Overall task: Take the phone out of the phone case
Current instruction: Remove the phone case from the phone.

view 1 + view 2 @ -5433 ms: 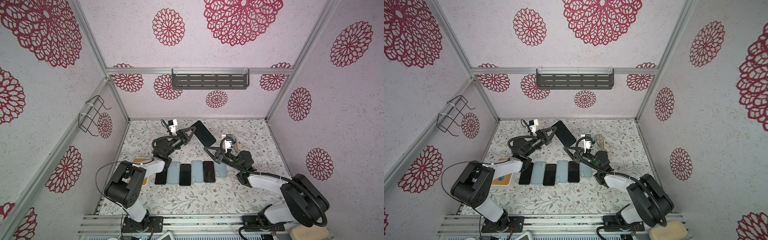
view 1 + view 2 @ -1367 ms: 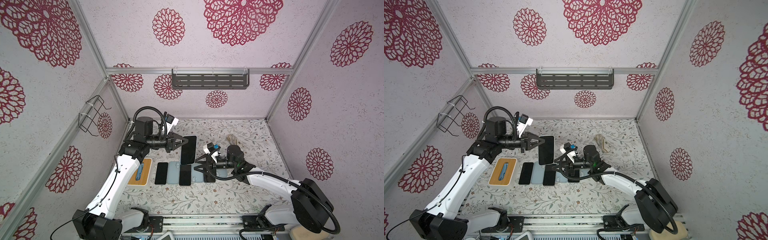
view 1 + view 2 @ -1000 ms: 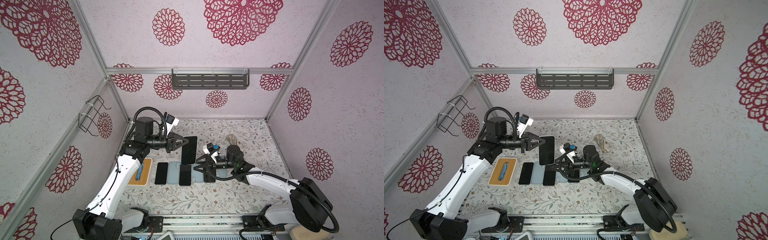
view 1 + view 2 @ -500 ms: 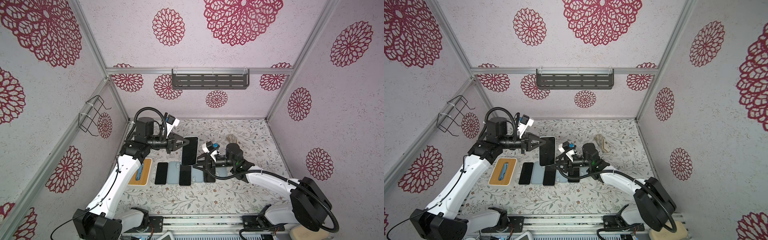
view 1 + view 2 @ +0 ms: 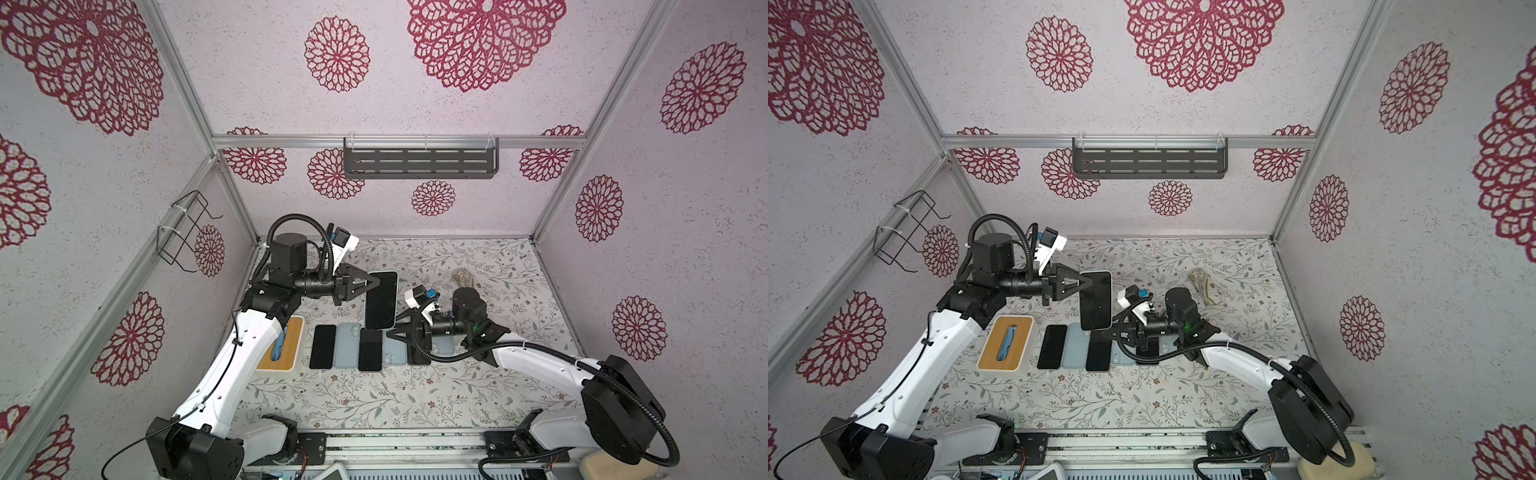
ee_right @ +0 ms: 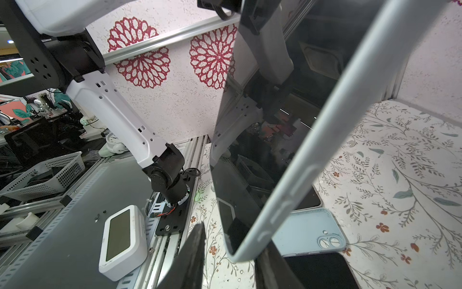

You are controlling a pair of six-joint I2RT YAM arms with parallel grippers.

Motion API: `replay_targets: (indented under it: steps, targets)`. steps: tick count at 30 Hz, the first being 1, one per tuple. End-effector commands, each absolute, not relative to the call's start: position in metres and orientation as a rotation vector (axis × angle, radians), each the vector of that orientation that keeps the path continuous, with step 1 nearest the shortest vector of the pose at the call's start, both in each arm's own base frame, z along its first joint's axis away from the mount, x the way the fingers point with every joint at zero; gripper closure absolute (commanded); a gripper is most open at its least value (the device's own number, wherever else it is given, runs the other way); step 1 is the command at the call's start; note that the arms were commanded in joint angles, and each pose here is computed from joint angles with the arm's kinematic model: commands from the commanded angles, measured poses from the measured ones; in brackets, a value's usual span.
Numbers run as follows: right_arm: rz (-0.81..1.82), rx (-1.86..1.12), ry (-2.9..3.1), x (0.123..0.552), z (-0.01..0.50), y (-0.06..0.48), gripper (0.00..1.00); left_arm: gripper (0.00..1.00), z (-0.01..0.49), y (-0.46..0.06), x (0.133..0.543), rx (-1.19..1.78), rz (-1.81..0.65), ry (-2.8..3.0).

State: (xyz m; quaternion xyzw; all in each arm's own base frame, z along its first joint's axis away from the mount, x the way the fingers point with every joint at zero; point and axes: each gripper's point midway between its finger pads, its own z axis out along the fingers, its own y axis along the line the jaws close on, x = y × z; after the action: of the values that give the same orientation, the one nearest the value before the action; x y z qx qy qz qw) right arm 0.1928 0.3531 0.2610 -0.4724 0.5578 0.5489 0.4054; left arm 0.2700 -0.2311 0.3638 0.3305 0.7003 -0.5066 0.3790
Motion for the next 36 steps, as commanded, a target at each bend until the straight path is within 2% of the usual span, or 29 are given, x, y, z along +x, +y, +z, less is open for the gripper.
replay_targets:
  steps: [1, 5, 14, 19, 30, 36]
  targets:
    - [1.375, -1.225, 1.315, 0.184, 0.279, 0.348, 0.66, 1.00, 0.373, -0.234, 0.265, 0.893, -1.303, 1.724]
    - [1.368, -1.226, 1.302, 0.183, 0.282, 0.346, 0.68, 1.00, 0.373, -0.234, 0.265, 0.892, -1.299, 1.727]
    - [1.352, -1.242, 1.280, 0.180, 0.284, 0.345, 0.82, 1.00, 0.371, -0.237, 0.268, 0.886, -1.315, 1.733]
    - [1.325, -1.255, 1.255, 0.179, 0.286, 0.344, 0.87, 1.00, 0.367, -0.242, 0.281, 0.834, -1.339, 1.763]
    - [1.190, -1.308, 1.173, 0.187, 0.298, 0.347, 0.96, 1.00, 0.331, -0.260, 0.325, 0.627, -1.395, 1.932]
    - [1.127, -1.322, 1.127, 0.193, 0.302, 0.348, 1.00, 1.00, 0.314, -0.280, 0.325, 0.629, -1.461, 1.961]
